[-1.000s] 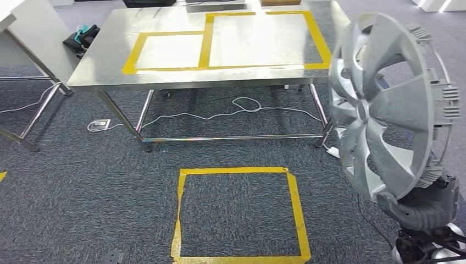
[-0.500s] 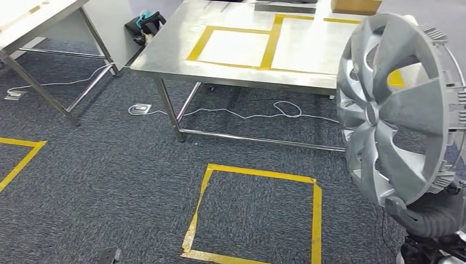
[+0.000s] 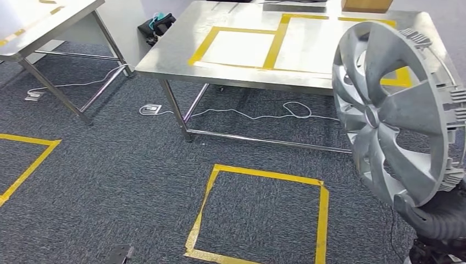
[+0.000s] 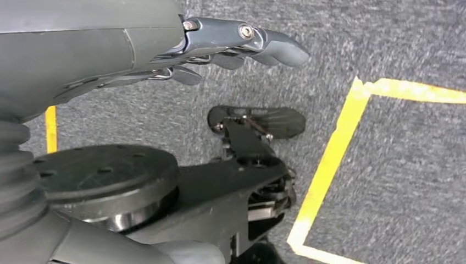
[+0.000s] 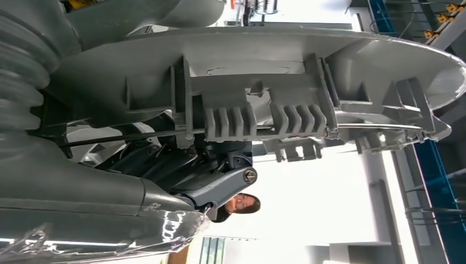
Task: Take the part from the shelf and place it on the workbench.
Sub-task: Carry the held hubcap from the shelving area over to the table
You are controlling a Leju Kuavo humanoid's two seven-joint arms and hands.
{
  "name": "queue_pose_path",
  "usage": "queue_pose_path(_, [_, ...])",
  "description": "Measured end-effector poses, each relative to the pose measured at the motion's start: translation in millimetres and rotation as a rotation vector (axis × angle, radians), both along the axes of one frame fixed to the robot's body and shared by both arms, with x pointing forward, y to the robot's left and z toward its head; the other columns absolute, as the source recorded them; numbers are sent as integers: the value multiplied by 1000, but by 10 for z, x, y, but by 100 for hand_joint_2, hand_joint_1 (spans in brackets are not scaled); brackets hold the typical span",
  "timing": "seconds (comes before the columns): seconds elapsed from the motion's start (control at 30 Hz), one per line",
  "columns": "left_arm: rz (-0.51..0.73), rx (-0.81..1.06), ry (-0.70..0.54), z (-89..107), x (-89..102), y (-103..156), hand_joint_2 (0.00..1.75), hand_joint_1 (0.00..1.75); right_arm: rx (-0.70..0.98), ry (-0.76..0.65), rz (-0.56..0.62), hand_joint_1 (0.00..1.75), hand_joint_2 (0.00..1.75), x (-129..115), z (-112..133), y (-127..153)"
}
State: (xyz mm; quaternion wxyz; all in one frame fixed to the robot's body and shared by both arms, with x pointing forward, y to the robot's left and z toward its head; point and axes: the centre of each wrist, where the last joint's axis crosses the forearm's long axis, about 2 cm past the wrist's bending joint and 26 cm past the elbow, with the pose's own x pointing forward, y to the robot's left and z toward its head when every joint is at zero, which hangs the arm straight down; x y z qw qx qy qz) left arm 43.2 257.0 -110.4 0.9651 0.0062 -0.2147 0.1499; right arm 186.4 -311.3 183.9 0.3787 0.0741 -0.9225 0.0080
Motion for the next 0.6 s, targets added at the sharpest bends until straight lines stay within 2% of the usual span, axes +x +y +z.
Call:
queue_pose_path(0.3, [-23, 0, 3, 0, -3, -10, 175, 0, -13, -14, -9, 175, 175, 5, 37, -15])
queue_pose_path(0.6, [-29, -9, 15, 1, -34, -71, 175, 0, -79, -18, -67, 175, 175, 3, 51, -46])
